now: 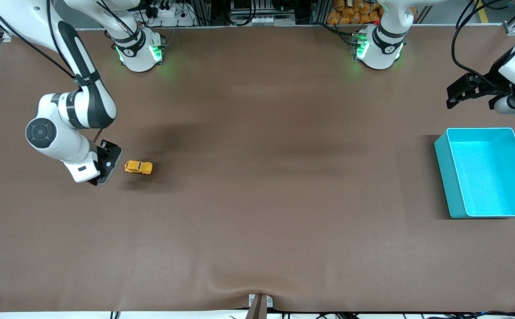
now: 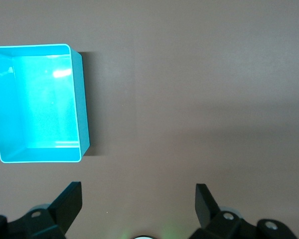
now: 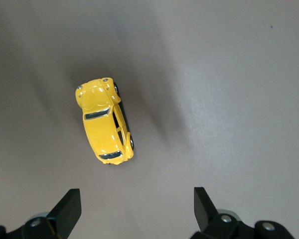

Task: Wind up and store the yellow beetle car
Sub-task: 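Reach the right gripper down over the yellow beetle car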

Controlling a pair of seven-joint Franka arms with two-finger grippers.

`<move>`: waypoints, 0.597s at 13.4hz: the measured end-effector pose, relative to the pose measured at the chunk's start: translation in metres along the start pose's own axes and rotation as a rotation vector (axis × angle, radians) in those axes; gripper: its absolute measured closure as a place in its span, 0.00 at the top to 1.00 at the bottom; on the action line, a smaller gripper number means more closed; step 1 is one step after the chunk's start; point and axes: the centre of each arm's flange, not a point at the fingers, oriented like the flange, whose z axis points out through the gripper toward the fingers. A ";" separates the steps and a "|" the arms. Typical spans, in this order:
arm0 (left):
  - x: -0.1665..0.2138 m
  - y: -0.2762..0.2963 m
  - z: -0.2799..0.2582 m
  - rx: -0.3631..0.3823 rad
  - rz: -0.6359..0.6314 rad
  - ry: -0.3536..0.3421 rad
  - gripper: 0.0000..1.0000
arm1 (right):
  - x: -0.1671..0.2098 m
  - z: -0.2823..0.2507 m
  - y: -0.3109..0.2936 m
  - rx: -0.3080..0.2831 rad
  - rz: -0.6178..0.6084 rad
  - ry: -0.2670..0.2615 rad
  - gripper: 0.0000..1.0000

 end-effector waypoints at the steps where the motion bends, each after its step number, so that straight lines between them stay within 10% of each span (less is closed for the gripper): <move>1: 0.000 0.000 0.000 0.000 0.000 0.000 1.00 | 0.005 0.001 -0.003 -0.002 -0.023 0.001 1.00; 8: 0.000 0.000 0.000 0.000 0.000 0.000 1.00 | 0.041 0.031 -0.043 -0.031 -0.127 0.013 1.00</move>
